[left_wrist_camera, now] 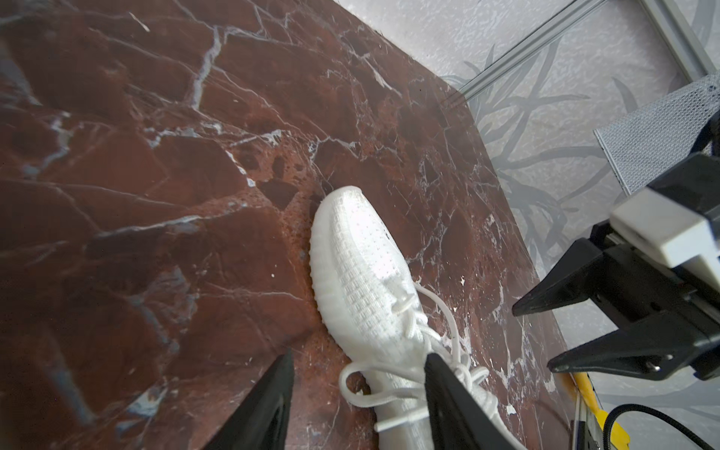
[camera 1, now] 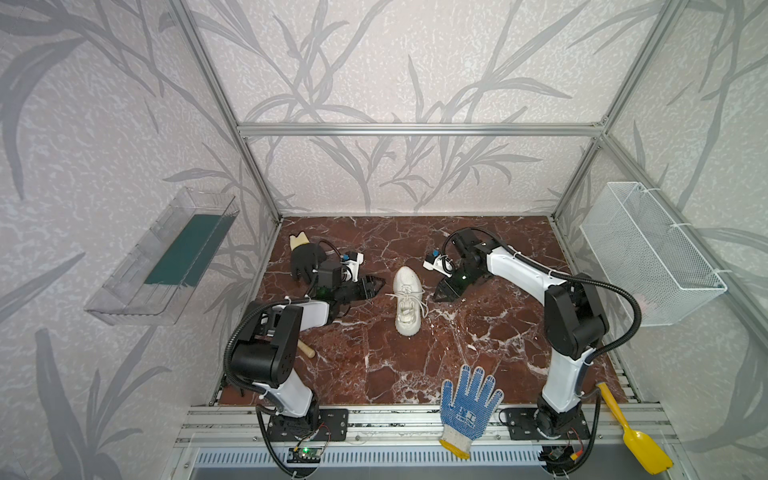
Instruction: Tie the shoes
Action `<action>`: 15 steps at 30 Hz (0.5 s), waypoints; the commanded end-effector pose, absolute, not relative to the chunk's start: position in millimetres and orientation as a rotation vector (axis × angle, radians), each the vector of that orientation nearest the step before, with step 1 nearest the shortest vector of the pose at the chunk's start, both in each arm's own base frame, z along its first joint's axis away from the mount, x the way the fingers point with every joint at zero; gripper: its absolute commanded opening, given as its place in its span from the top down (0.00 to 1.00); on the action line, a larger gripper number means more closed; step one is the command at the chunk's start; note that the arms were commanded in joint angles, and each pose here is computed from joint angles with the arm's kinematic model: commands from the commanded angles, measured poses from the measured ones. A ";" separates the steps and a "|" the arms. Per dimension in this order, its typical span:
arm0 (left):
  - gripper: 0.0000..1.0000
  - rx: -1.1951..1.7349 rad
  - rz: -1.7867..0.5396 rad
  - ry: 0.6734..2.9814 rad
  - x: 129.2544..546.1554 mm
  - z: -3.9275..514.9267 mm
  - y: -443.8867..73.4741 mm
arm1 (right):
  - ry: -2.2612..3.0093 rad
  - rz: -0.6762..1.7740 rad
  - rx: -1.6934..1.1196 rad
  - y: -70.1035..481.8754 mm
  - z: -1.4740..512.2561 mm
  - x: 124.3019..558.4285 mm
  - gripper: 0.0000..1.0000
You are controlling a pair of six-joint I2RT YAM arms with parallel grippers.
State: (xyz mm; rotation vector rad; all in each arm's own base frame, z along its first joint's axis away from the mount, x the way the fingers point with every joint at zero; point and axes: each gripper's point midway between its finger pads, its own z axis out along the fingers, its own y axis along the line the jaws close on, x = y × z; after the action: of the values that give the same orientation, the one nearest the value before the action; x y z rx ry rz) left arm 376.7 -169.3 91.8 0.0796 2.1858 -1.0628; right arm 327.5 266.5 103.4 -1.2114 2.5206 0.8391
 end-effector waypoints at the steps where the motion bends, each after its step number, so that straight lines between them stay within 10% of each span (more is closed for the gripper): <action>1: 0.45 0.090 -1.066 2.157 371.5 102.2 -175.7 | 2.495 0.816 -1.184 276.2 118.5 339.3 0.56; 15: 0.47 0.067 -1.142 2.168 353.6 92.5 -186.1 | 2.444 0.900 -1.275 328.5 111.5 346.3 0.60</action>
State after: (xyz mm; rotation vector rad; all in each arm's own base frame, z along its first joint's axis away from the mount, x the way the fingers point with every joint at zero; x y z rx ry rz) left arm 356.2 -184.4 81.9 0.0590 2.2048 -1.1254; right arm 346.2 321.9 107.2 -1.2683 2.4488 0.8684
